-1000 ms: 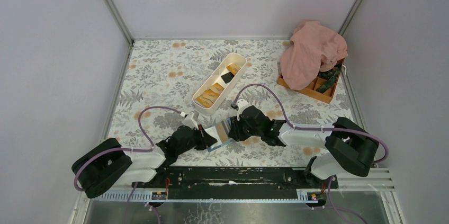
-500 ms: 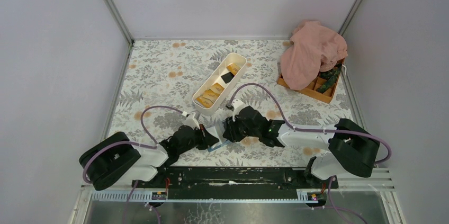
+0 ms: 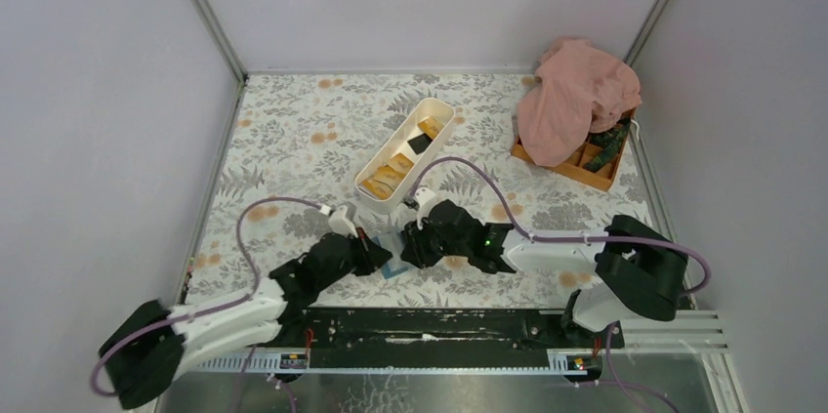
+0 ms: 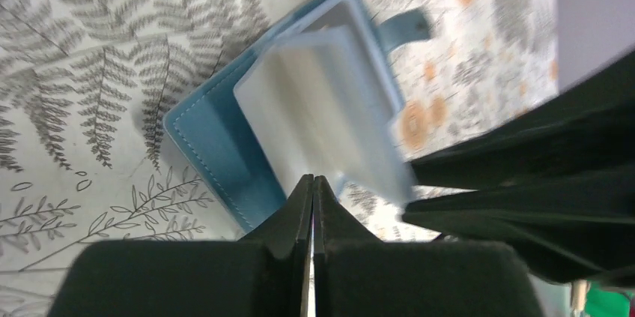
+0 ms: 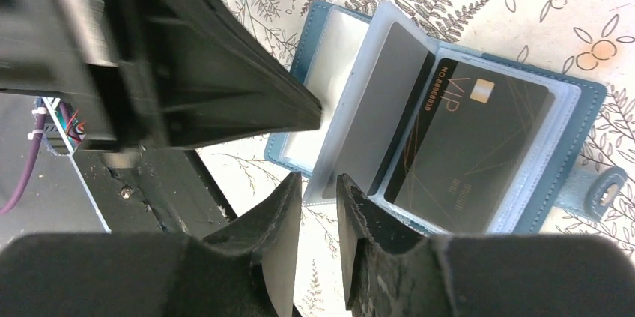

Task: Take the credit cards out of the card holder

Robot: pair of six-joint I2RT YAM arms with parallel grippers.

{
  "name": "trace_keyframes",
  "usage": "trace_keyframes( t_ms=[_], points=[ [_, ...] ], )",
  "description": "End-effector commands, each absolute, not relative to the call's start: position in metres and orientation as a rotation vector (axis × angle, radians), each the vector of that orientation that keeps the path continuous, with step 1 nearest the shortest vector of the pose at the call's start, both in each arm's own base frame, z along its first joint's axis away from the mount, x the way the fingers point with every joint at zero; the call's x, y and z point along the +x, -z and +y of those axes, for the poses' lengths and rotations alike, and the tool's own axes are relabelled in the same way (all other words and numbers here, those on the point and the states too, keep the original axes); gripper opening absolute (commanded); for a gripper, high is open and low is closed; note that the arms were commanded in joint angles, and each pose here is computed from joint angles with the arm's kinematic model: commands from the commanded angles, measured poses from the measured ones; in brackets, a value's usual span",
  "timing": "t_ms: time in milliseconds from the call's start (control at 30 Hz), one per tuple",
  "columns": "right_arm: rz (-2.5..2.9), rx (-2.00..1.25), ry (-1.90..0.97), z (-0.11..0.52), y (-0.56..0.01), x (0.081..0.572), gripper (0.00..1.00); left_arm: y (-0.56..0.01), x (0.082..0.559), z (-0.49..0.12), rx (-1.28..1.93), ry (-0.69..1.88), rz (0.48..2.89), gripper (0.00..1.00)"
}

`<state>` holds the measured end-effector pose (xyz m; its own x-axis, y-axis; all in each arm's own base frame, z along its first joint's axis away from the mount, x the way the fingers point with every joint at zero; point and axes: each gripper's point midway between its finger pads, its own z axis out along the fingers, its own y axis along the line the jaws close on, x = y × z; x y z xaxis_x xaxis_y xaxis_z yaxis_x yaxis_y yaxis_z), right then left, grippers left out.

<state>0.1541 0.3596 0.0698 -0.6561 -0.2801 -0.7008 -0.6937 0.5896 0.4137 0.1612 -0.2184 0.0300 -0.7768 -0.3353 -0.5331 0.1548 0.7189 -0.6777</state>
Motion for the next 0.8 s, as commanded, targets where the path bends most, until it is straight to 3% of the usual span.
trace_keyframes(
  t_ms=[0, 233, 433, 533, 600, 767],
  points=[
    [2.176, -0.797, -1.004, 0.383, -0.087, 0.151, 0.31, -0.042, 0.163, -0.171, -0.262, 0.719, 2.253, 0.00],
    [2.153, -0.793, -0.995, 0.387, -0.087, 0.149, 0.31, -0.078, 0.169, -0.172, -0.341, 0.861, 2.089, 0.05],
    [2.080, -0.666, -0.828, 0.356, -0.107, 0.173, 0.29, -0.071, 0.177, -0.192, -0.254, 0.808, 2.173, 0.27],
    [2.098, -0.608, -0.715, 0.333, -0.107, 0.187, 0.30, -0.073, 0.180, -0.207, -0.223, 0.868, 2.161, 0.45],
    [2.155, -0.561, -0.659, 0.318, -0.098, 0.202, 0.28, -0.079, 0.181, -0.217, -0.212, 0.929, 2.137, 0.51],
    [2.203, -0.471, -0.564, 0.287, -0.081, 0.228, 0.13, -0.085, 0.179, -0.237, -0.208, 1.053, 2.120, 0.48]
  ],
)
